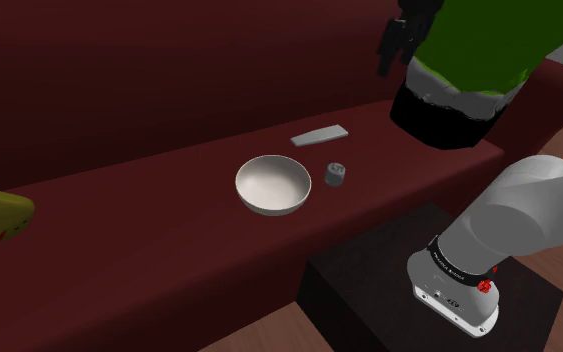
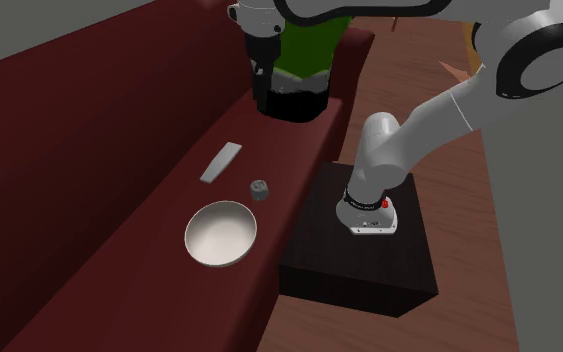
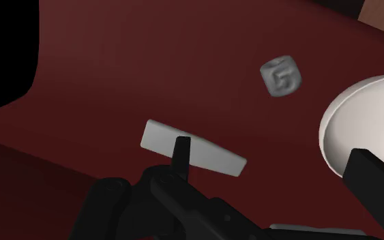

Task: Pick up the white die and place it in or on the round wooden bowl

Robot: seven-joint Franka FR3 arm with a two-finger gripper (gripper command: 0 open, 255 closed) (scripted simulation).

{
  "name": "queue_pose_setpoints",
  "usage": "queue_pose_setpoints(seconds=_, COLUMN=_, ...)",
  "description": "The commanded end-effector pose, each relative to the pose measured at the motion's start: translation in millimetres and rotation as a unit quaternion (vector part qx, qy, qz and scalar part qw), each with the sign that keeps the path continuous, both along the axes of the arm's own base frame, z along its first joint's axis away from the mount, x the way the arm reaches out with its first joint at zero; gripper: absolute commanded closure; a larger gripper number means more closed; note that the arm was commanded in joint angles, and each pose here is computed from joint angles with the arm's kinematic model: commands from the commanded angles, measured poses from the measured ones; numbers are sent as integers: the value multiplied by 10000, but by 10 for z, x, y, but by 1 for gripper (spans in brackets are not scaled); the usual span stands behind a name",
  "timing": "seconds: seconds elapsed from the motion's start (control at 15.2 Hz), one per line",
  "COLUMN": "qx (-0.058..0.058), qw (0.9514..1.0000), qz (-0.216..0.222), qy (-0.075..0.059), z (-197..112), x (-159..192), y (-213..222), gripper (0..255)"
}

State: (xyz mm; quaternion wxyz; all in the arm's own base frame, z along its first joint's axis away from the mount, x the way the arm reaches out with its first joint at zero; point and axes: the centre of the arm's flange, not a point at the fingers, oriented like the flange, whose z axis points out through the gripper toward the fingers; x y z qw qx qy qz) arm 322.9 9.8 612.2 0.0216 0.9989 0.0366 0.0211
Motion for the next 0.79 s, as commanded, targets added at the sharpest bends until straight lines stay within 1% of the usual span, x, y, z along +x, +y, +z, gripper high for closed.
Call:
queue_pose_setpoints(seconds=0.0, qx=0, qw=10000, qz=0, qy=0, z=0, x=0, y=0, gripper=0)
queue_pose_setpoints(seconds=0.73, qx=106, qw=9998, qz=155, qy=118, z=-1376, x=151, y=406, gripper=0)
